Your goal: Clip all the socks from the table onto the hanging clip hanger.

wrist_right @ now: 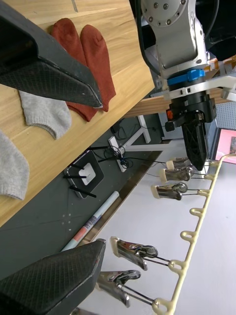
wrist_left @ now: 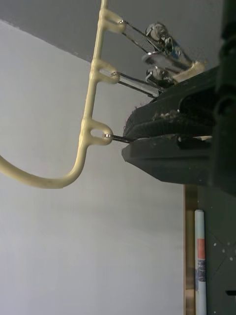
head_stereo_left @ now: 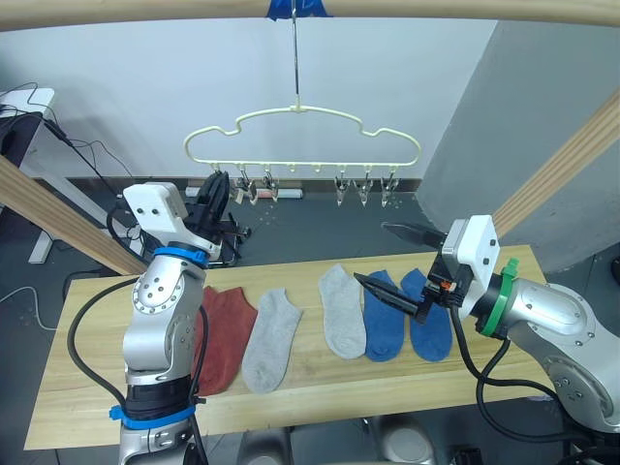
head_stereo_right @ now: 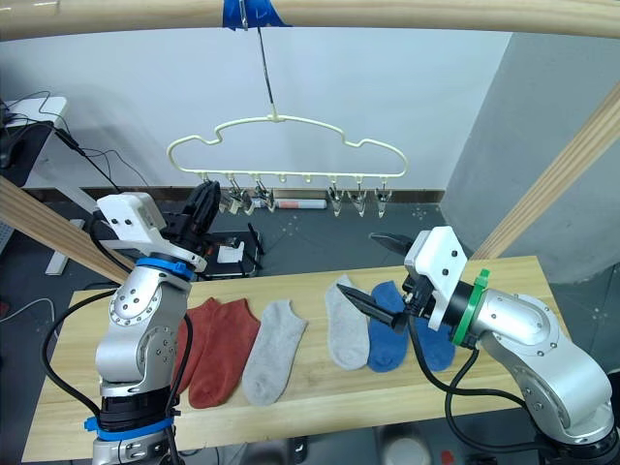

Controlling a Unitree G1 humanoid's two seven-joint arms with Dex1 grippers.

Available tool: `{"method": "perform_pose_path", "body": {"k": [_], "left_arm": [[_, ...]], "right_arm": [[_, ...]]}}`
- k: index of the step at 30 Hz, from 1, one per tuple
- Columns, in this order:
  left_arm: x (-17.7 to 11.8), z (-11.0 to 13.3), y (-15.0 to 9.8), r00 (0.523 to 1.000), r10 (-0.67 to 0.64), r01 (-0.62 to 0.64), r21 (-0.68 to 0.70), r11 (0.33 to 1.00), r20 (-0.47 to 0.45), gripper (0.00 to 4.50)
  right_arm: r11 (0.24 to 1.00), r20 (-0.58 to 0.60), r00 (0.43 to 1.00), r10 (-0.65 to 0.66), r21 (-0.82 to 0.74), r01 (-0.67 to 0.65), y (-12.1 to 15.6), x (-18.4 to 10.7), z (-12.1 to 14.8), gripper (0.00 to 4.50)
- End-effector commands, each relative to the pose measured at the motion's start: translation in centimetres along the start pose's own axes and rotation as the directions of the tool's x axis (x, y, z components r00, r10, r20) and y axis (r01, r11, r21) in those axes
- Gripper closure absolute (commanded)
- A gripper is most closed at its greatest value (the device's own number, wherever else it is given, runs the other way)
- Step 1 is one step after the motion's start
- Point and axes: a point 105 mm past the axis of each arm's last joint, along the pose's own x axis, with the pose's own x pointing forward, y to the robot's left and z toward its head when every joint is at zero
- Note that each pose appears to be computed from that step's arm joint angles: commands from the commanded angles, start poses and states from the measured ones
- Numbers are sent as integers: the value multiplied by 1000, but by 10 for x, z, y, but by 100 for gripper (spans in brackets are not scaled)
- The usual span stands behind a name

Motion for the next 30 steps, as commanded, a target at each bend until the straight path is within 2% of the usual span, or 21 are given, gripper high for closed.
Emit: {"method": "perform_pose_path", "body": {"k": [1, 3, 6, 11, 16, 20, 30], "left_arm": [[0, 16, -2, 999, -13, 12, 26, 1000, 51, 449], [0, 17, -3, 998, -25, 23, 37, 999, 51, 449], [-2, 19, -6, 998, -44, 42, 55, 998, 48, 449], [-5, 21, -9, 997, -66, 64, 70, 995, 36, 449], [-6, 24, -11, 996, -77, 75, 79, 994, 33, 449], [-6, 25, -11, 996, -80, 77, 81, 994, 29, 449], [-7, 27, -12, 995, -94, 92, 85, 992, 16, 449]], "right_arm": [[1000, 5, 1000, -4, -19, 4, 3, -1, 1, 0], [994, -121, 986, -112, -14, 111, -9, -10, -28, 0], [963, -258, 930, -262, -10, 268, -23, -30, -66, 0], [857, -426, 770, -475, -26, 515, -38, -62, -121, 0], [797, -513, 677, -527, -21, 604, -44, -74, -163, 0], [774, -584, 621, -523, -20, 633, -46, -77, -186, 0], [681, -609, 582, -539, 91, 727, -51, -66, -210, 0]]}}
